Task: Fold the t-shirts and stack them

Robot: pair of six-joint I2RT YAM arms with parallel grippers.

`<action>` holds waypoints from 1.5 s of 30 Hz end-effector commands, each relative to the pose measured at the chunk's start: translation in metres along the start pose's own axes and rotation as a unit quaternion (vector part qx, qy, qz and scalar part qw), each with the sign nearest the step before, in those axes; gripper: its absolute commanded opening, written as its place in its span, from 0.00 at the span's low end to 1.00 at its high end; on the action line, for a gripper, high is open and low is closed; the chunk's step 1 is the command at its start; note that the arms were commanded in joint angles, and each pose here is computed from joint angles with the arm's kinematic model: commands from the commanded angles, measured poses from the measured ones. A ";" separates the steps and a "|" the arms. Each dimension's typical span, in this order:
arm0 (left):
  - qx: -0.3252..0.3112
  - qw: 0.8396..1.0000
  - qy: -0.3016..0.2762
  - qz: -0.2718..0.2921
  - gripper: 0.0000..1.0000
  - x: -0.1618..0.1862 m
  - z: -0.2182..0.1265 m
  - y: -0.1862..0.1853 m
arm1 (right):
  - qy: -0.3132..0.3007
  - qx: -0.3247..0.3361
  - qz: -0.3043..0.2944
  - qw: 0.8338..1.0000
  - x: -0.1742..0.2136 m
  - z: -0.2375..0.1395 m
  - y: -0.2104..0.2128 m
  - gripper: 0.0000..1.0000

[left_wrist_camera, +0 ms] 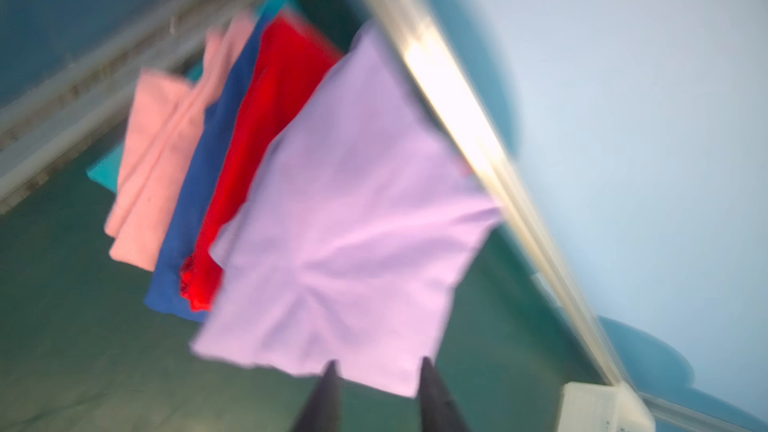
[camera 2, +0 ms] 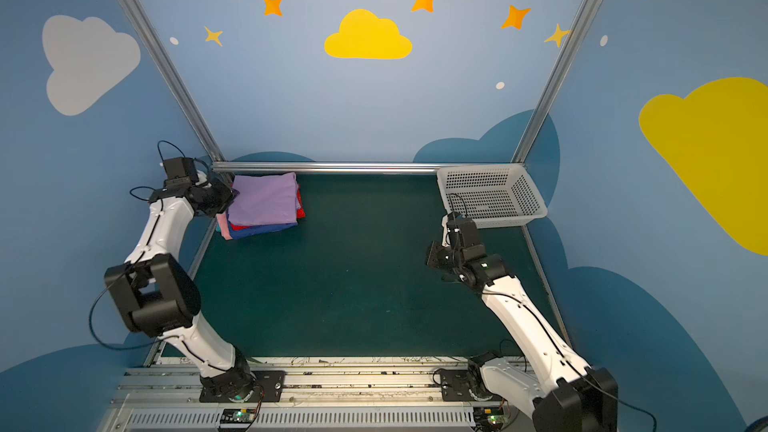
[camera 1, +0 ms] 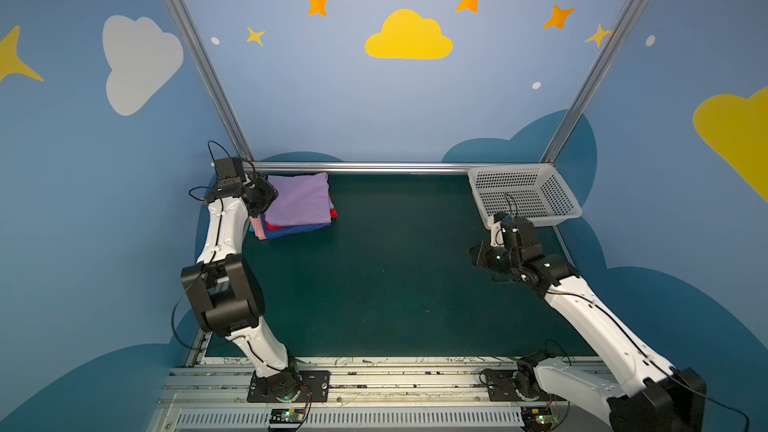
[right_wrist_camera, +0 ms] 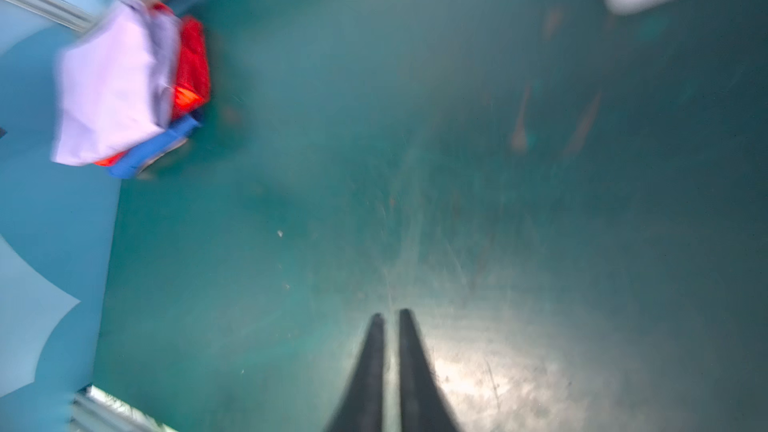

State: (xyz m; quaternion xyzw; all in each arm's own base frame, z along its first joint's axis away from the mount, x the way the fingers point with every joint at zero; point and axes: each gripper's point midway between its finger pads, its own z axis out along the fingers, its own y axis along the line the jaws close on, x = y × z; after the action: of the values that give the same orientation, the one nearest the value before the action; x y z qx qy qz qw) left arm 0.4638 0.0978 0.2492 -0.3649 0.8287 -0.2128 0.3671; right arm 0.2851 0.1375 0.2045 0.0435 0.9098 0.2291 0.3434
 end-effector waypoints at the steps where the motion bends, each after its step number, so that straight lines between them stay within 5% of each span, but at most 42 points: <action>1: 0.040 0.998 -0.037 0.018 0.51 0.012 -0.056 -0.029 | -0.087 0.000 -0.052 0.995 -0.023 -0.031 0.001 0.24; 3: 0.061 0.996 -0.064 0.033 0.63 0.024 -0.082 -0.037 | -0.153 0.001 -0.074 0.985 -0.034 -0.051 -0.002 0.40; 4: 0.070 0.994 -0.079 0.038 0.98 0.032 -0.095 -0.038 | -0.184 0.013 -0.077 0.980 -0.038 -0.063 -0.008 0.48; 6: 0.082 0.990 -0.111 0.040 1.00 0.045 -0.115 -0.033 | -0.240 0.035 -0.078 0.967 -0.046 -0.084 -0.018 0.63; 7: 0.087 0.987 -0.128 0.039 1.00 0.051 -0.126 -0.028 | -0.265 0.047 -0.078 0.960 -0.050 -0.095 -0.023 0.89; 12: 0.111 0.968 -0.225 0.022 1.00 0.075 -0.150 0.006 | -0.330 0.115 -0.072 0.934 -0.056 -0.116 -0.051 0.89; 14: 0.121 0.953 -0.271 0.065 1.00 0.083 -0.154 0.017 | -0.319 0.136 -0.082 0.934 -0.050 -0.104 -0.061 0.89; 16: 0.123 0.945 -0.271 0.138 1.00 0.102 -0.149 0.024 | -0.303 0.162 -0.096 0.934 -0.044 -0.089 -0.072 0.89; 18: 0.123 0.941 -0.258 0.179 1.00 0.120 -0.145 0.030 | -0.284 0.173 -0.179 0.926 -0.036 -0.066 -0.074 0.89; 24: 0.108 0.941 -0.255 0.194 1.00 0.140 -0.135 0.053 | -0.276 0.180 -0.167 0.929 -0.026 -0.050 -0.085 0.89; 28: 0.018 0.952 -0.246 0.181 1.00 0.151 -0.105 0.106 | -0.267 0.192 -0.205 0.922 -0.013 -0.031 -0.098 0.89; 33: -0.012 0.956 -0.250 0.156 1.00 0.173 -0.075 0.151 | -0.253 0.187 -0.198 0.928 0.008 -0.003 -0.114 0.89; 38: -0.012 0.944 -0.271 0.187 1.00 0.173 -0.079 0.150 | -0.238 0.248 -0.141 0.928 0.010 0.012 -0.149 0.89; 45: -0.019 0.931 -0.299 0.209 1.00 0.159 -0.073 0.148 | -0.162 0.278 -0.144 0.936 -0.019 0.049 -0.158 0.89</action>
State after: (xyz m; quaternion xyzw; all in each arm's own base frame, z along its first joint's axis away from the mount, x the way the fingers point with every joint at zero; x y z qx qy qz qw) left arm 0.2601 0.0728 0.1221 -0.2519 0.7549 -0.0174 0.6053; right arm 0.3182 0.0081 0.0961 0.0376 0.8745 -0.0963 0.4739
